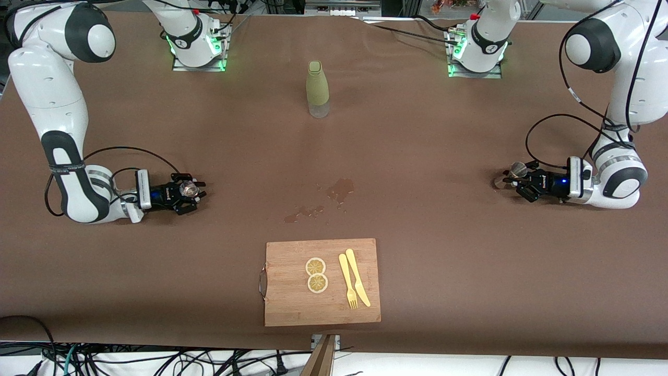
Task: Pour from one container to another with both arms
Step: 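Carry the beaker back with the right gripper while the left gripper returns the jigger, then set down the beaker with the right gripper while the left gripper sets the jigger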
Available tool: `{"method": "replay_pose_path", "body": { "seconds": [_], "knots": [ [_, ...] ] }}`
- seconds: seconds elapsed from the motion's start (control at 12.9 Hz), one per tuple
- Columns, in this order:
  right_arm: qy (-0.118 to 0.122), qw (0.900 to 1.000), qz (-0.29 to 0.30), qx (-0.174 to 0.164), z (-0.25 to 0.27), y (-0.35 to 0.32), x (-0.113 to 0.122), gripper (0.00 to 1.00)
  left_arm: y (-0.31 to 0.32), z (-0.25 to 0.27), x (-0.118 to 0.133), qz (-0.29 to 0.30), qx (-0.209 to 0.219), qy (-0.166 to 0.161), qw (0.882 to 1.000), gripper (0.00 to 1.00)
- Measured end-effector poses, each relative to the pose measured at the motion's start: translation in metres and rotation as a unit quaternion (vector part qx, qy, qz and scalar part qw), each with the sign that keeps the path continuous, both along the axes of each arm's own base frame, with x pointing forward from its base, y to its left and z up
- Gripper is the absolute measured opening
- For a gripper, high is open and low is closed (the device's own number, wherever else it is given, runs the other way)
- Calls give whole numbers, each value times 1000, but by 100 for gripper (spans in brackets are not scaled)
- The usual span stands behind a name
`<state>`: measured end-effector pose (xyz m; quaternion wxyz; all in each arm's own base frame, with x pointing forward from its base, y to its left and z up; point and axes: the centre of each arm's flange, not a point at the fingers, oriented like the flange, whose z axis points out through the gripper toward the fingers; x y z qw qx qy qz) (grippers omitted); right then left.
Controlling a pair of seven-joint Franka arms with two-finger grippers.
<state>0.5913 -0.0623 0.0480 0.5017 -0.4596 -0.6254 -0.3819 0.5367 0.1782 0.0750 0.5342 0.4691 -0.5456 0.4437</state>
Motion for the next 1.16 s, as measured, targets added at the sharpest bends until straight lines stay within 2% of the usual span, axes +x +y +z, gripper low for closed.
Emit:
{"method": "replay_pose_path", "body": {
  "seconds": [0.39,0.62,0.85,1.01,1.16],
  "knots": [
    [22,1000,-12,-8,-2,-58,-20,100,-1,-16,-7,1,-4,8,1000,22],
    [31,999,-19,-16,-1,-71,-22,100,-1,-23,-11,2,-5,14,1000,22],
    [55,997,-33,-39,5,-88,-19,100,2,-27,-12,6,3,15,1000,22],
    [77,994,-45,-57,20,-98,-14,100,3,-27,-13,5,3,15,1000,22],
    [116,988,-52,-84,46,-106,-6,100,3,-27,-12,5,4,15,1000,21]
  ]
}}
